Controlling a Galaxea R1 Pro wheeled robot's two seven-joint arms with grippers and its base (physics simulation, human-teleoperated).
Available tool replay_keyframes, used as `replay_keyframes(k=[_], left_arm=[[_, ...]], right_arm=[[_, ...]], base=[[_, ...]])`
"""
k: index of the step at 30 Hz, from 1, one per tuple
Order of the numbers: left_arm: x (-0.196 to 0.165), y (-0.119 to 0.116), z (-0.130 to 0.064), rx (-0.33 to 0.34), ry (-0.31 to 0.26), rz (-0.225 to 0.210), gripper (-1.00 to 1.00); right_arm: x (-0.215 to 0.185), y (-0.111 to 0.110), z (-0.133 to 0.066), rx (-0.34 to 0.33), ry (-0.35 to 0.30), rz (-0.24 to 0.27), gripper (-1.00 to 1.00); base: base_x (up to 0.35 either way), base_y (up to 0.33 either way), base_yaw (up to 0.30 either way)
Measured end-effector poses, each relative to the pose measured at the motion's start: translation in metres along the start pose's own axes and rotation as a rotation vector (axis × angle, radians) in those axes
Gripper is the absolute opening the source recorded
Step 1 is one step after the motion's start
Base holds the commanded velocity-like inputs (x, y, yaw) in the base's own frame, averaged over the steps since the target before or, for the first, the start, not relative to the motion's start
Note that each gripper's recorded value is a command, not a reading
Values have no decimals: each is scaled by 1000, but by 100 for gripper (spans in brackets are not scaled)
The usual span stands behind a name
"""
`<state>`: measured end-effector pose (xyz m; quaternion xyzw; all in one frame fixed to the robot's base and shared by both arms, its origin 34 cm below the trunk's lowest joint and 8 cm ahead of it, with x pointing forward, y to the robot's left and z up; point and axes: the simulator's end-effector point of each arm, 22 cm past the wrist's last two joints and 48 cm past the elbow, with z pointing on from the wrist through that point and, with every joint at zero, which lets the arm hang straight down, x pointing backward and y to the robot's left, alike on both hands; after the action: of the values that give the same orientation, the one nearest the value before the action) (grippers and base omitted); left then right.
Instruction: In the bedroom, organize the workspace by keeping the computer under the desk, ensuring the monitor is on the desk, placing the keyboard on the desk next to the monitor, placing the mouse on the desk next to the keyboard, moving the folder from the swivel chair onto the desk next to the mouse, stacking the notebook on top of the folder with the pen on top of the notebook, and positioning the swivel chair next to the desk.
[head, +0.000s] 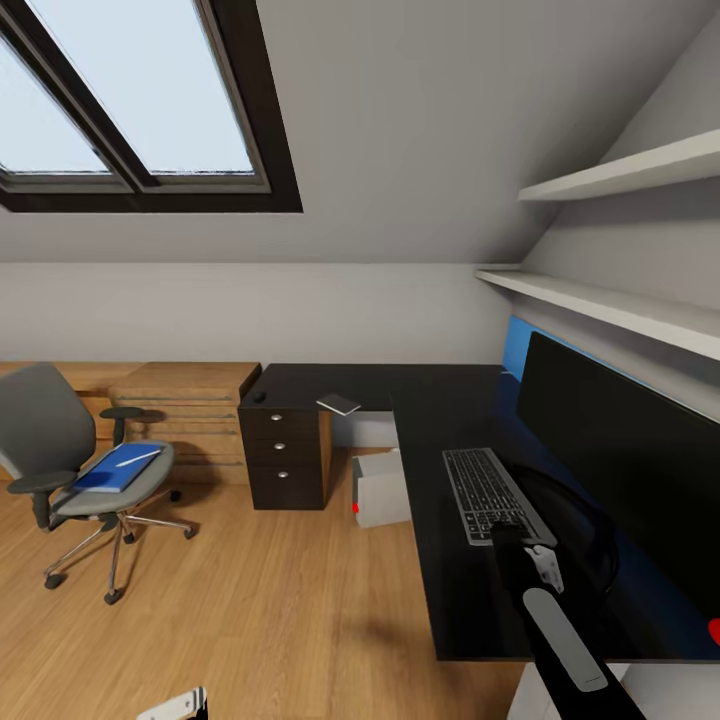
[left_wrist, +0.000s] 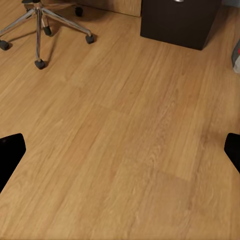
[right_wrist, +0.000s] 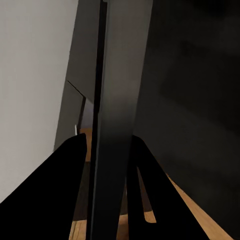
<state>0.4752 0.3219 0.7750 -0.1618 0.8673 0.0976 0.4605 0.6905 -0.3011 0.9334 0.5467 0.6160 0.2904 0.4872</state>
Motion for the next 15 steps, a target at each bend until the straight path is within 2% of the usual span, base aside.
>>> replay_keyframes(k=[15], left_arm=[[12,-1,11,0,1,2,100]], right_arm=[[1,-13,9,1,-6,2,-100]], base=[[0,0,0]])
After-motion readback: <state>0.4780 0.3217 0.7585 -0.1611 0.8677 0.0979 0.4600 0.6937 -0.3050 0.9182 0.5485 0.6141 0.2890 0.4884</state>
